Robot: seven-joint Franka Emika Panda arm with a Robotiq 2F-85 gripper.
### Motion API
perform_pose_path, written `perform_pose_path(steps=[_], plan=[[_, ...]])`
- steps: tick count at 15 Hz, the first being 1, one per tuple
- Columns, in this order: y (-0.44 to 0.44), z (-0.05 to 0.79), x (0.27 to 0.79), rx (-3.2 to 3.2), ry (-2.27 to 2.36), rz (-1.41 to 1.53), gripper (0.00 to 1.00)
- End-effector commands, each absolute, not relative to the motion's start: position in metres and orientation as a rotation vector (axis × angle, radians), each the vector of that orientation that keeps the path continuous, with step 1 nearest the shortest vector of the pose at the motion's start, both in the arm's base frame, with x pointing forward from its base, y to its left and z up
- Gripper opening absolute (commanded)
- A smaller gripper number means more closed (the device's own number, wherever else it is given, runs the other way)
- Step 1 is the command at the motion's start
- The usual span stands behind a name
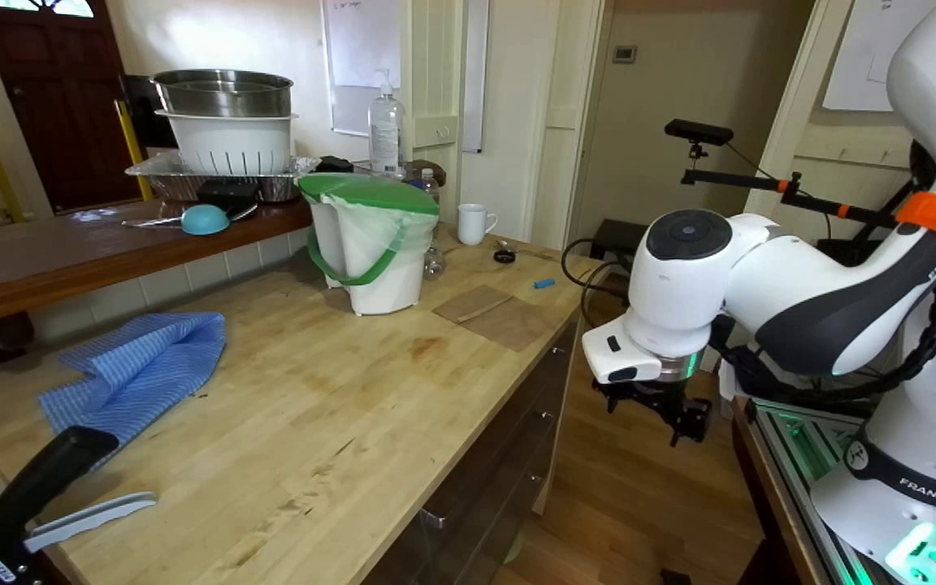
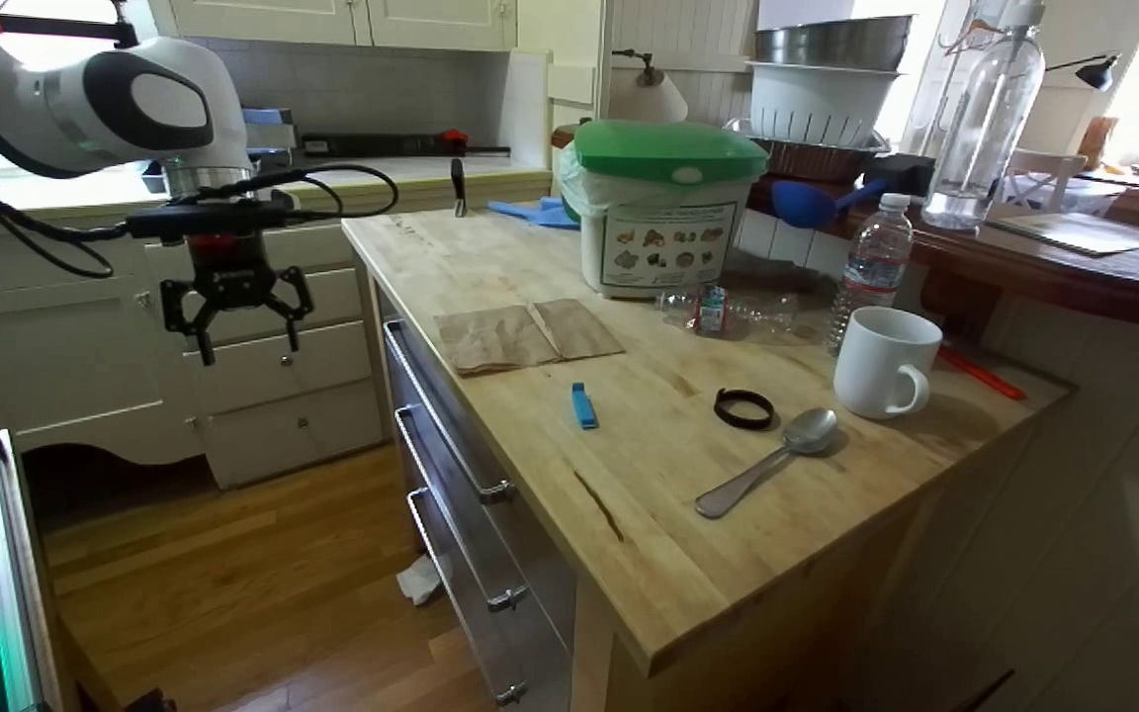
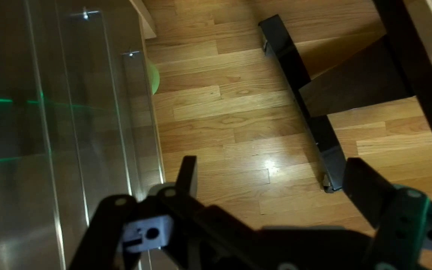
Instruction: Open the second drawer then remove the tongs from the drawer and put them on top of the cabinet.
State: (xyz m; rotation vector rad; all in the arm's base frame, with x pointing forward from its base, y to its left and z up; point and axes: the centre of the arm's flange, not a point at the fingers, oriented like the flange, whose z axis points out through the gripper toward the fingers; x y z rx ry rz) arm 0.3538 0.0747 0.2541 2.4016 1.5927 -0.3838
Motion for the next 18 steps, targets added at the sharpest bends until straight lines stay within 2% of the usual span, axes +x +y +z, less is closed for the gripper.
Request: perform_pose_path(steps=[1,8,18], plan=[[0.089,0.212,0.334,2.335,1.601,-0.24,1.0],[0.109,0.147,0.327,2.334,1.588,-0.083,1.0],[0.129,0.044,0.329,2.113,1.582,-0.323,1.0]])
